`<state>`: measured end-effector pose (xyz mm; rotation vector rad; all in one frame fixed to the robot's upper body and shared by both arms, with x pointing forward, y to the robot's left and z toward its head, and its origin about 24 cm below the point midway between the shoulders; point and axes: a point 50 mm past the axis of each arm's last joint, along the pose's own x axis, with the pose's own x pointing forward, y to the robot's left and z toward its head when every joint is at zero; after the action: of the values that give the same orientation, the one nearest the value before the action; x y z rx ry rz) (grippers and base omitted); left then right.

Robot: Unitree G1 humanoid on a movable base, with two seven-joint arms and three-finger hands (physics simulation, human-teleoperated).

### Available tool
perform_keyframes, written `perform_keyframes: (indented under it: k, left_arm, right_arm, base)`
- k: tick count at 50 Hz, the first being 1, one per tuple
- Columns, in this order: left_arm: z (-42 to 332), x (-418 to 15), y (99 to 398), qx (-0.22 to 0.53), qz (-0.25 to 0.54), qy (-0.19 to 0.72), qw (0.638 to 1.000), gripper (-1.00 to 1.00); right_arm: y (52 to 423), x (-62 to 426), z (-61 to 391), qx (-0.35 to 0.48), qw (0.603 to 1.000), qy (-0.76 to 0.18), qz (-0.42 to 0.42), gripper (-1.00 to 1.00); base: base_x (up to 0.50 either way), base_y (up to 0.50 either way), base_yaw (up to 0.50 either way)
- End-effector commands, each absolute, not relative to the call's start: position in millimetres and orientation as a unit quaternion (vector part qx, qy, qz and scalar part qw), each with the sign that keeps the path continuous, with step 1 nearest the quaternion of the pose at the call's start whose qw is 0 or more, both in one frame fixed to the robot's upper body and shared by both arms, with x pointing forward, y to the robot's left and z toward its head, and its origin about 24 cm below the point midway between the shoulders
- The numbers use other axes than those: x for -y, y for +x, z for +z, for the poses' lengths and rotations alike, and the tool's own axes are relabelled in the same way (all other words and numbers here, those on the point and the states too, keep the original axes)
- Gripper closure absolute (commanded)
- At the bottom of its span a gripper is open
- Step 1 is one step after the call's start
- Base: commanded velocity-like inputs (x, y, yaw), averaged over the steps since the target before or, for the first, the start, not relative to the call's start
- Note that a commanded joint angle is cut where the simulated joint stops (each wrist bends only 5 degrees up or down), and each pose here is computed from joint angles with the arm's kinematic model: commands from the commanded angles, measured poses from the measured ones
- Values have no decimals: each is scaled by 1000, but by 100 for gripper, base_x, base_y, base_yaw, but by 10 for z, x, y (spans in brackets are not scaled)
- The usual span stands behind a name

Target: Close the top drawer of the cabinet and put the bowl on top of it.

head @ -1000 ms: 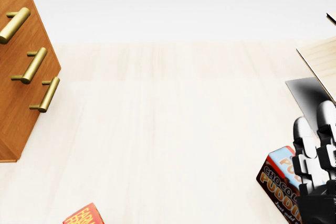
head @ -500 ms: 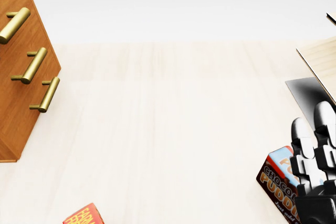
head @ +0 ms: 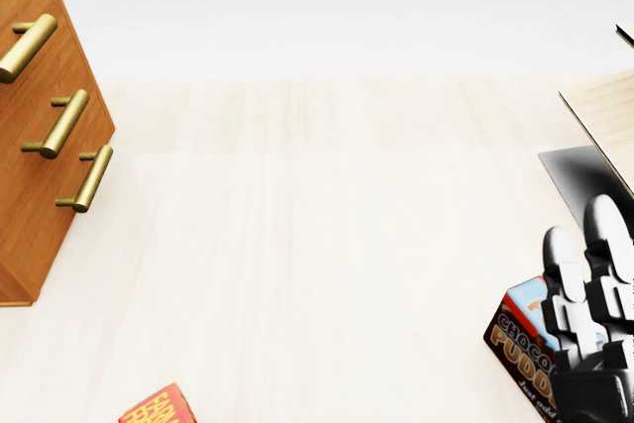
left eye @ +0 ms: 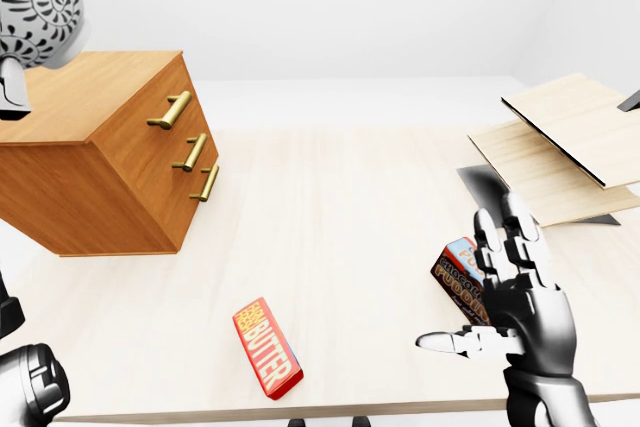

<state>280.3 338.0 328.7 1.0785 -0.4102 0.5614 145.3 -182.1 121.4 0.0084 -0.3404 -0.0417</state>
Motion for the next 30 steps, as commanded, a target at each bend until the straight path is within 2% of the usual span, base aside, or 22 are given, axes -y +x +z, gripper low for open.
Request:
perform_keyframes:
  k: [1, 30]
  left_arm:
    - [3250, -3532, 2793, 184, 289, 478, 808, 100]
    - [3068, -3618, 2789, 163, 297, 469, 816, 100]
  right_arm:
    - [1450, 1812, 1203, 166, 986, 4, -20, -100]
    - [1451, 1803, 1188, 161, 987, 3, -18, -100]
  base:
    - [0, 0, 0]
    - [0, 0, 0]
